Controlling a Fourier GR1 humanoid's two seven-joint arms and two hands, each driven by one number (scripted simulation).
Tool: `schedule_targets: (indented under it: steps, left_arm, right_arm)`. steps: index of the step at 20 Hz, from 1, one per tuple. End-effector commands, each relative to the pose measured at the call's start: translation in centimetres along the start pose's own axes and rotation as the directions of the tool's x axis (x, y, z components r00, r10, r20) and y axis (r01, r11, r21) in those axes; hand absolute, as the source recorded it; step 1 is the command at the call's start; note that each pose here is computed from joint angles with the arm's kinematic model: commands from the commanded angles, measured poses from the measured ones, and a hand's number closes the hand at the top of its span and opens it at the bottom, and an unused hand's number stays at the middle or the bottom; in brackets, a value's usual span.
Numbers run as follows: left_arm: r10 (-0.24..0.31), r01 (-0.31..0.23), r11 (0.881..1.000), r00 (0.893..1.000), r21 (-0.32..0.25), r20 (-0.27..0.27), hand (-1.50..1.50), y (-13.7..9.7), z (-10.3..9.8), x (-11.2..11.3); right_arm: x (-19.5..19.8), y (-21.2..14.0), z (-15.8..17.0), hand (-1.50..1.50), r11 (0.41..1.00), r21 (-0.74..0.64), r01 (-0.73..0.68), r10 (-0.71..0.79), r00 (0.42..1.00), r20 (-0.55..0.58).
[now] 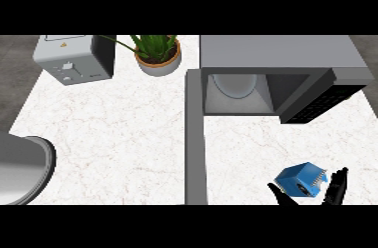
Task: Pick up the milk, place it into the microwave and close the microwave
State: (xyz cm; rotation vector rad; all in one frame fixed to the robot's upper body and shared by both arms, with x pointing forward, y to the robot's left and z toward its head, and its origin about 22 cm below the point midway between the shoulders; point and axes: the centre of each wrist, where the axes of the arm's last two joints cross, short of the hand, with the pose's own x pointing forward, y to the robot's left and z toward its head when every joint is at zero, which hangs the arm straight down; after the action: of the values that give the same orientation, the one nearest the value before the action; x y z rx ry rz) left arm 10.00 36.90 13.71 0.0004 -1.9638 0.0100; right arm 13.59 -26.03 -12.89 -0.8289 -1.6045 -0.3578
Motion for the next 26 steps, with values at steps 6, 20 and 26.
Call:
schedule_targets:
  steps: [6, 20, 26]
  left_arm:
    - [-0.003, 0.003, 1.000, 1.000, 0.012, 0.000, -1.50, 0.3, 0.6, -0.2]
    - [0.007, -0.007, 0.999, 1.000, -0.035, -0.013, -1.50, -0.3, 0.1, -0.2]
    - [0.015, -0.015, 1.000, 1.000, -0.008, -0.008, -1.50, 1.4, 0.6, 0.5]
  right_arm:
    - [-2.9, 1.2, -0.5, 1.50, 0.994, 0.098, 0.046, -0.053, 0.996, 0.077]
    - [0.1, 5.2, -10.5, 1.50, 0.798, 0.594, 0.099, -0.266, 0.943, 0.201]
    - [2.6, 8.0, -10.4, 1.50, 0.667, 0.716, 0.206, -0.419, 0.899, 0.132]
